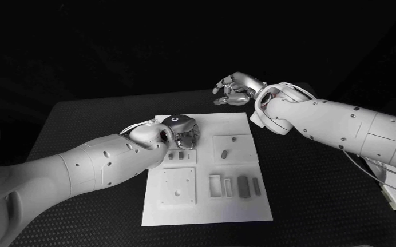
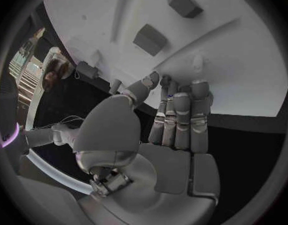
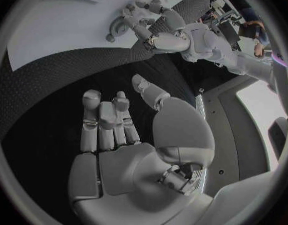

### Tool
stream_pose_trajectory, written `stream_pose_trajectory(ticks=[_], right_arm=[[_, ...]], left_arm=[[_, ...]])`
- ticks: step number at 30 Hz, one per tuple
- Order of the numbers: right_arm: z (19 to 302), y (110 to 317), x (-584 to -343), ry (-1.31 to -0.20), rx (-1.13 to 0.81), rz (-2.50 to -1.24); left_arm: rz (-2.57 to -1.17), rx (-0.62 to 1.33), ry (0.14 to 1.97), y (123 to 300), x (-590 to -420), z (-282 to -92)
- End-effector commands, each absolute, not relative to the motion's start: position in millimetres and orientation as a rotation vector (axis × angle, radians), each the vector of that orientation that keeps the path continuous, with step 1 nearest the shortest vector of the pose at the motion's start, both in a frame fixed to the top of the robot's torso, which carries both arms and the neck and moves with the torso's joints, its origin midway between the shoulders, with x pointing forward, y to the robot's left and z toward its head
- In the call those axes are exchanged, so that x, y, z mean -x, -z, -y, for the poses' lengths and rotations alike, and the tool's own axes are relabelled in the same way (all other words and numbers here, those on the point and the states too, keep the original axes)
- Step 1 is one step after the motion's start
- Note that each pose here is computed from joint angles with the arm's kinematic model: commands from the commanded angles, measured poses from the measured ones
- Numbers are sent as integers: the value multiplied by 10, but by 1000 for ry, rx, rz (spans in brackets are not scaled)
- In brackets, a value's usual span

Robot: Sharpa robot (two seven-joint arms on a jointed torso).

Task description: Assemble the parts on the task board

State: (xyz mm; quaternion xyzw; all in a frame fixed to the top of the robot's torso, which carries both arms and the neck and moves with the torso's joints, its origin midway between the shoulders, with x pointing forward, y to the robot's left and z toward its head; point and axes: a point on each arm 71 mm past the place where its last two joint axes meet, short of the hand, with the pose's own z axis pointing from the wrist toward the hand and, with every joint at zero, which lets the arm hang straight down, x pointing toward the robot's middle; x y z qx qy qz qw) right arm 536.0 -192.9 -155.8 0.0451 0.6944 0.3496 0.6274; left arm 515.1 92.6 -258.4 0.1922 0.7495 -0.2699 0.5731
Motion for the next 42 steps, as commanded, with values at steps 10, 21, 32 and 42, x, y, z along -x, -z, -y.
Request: stream_pose_trajectory(ticks=[10, 21, 32, 42], right_arm=[[1916, 1560, -5353, -812, -91, -1597], [1913, 1560, -5354, -812, -91, -1597], [1906, 1559, -5352, -814, -91, -1597], [1900, 1558, -5353, -816, -90, -1596]], left_arm=[[-1845, -489, 584, 2706, -5128, -943], [-1880, -537, 551, 2741, -5118, -944], [-1825, -531, 585, 2704, -5115, -940], [-1738, -474, 640, 2634, -5115, -958]])
